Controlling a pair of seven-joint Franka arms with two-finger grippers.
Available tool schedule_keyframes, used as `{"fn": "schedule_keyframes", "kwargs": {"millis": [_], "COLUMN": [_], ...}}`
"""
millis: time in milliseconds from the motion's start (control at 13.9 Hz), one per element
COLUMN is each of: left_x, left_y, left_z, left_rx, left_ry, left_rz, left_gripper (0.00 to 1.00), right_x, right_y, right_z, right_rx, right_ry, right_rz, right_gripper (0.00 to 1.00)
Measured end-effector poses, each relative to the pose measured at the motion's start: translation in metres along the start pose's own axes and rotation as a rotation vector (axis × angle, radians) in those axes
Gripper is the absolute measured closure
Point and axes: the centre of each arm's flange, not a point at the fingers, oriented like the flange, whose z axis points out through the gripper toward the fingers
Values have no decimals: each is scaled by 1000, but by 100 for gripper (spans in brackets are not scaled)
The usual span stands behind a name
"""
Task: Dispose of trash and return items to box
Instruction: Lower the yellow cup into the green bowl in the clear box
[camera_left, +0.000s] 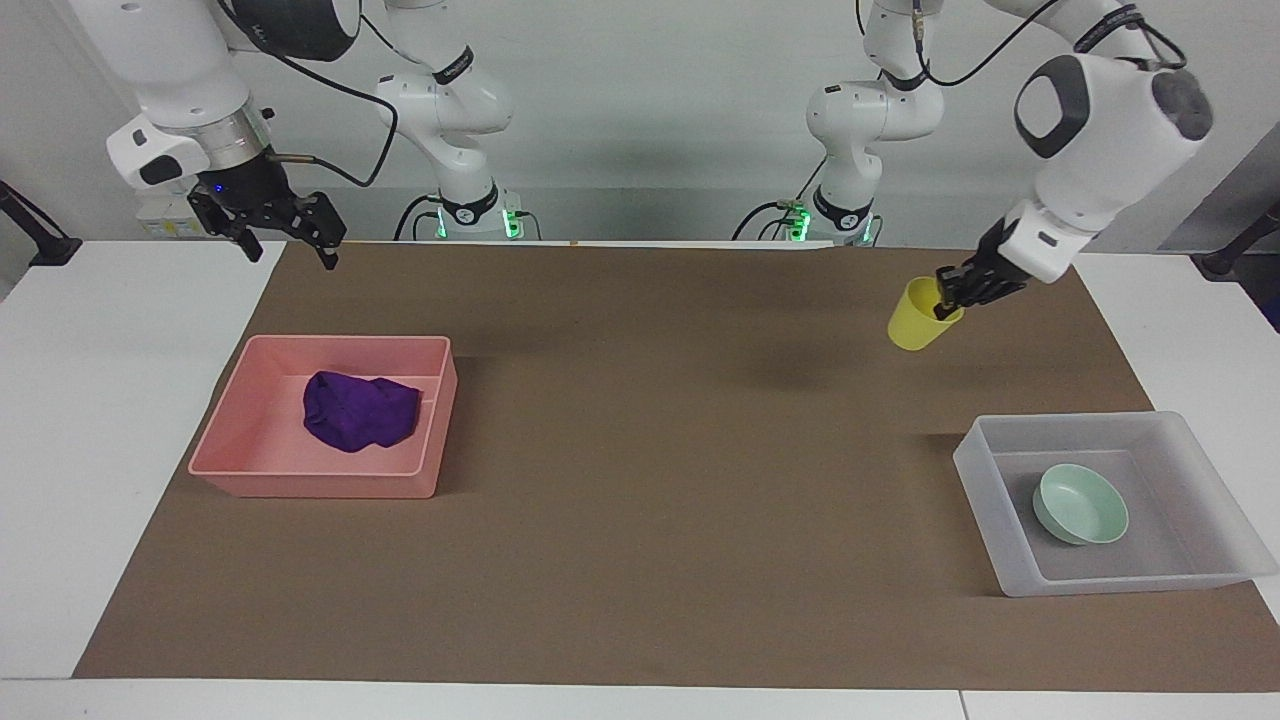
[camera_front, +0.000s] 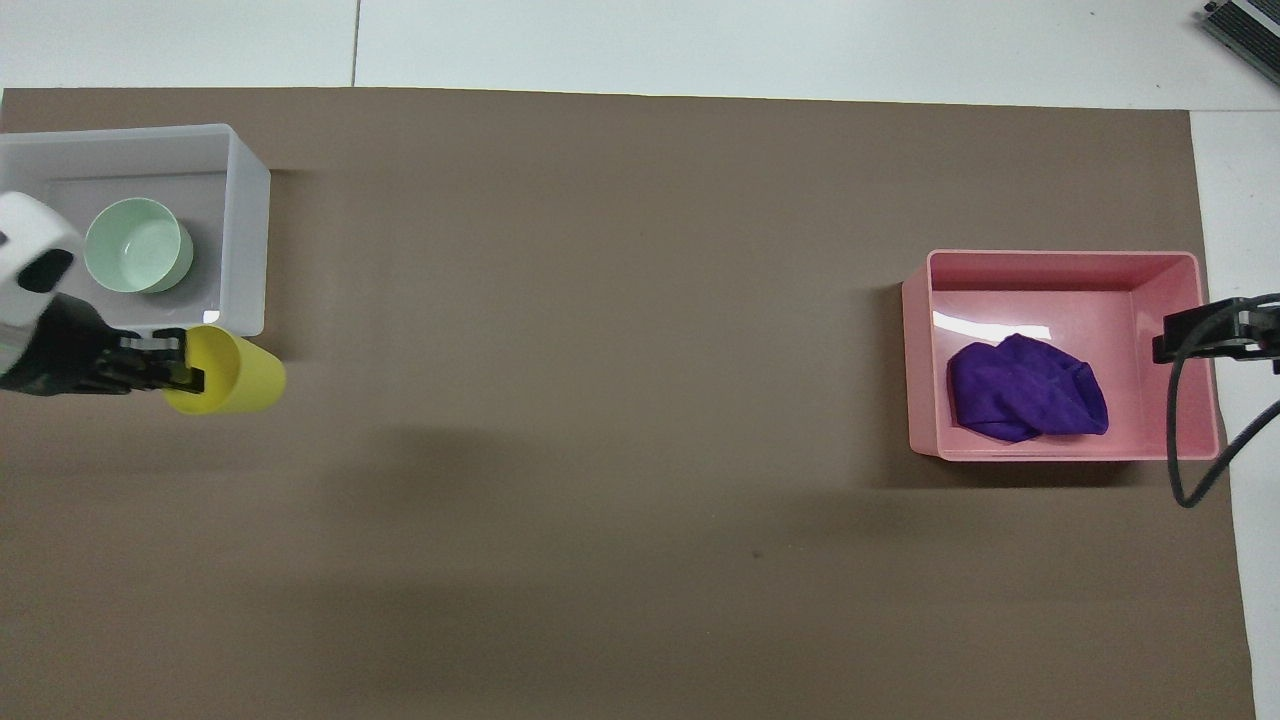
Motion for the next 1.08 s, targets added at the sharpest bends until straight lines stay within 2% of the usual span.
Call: {"fn": "schedule_keyframes", "kwargs": {"millis": [144, 359, 503, 647, 1078], "left_x": [35, 99, 138, 162, 183], "left_y": [-37, -96, -130, -147, -167], "left_z": [-7, 10, 26, 46, 114], "left_rx": [51, 78, 79, 78, 110], "left_ry": [24, 50, 117, 174, 105], "left_rz": [-50, -126, -162, -178, -183], "left_gripper": [97, 97, 97, 97, 97], "right_x": [0, -1, -1, -2, -4], "right_y": [-1, -3, -9, -25, -33], "right_z": [3, 6, 11, 14, 13], "right_rx": [13, 13, 1, -1, -1], "right_ry": [-6, -8, 9, 20, 24], "right_rz": [0, -3, -17, -34, -36], "right_gripper": [0, 0, 0, 0, 0]}}
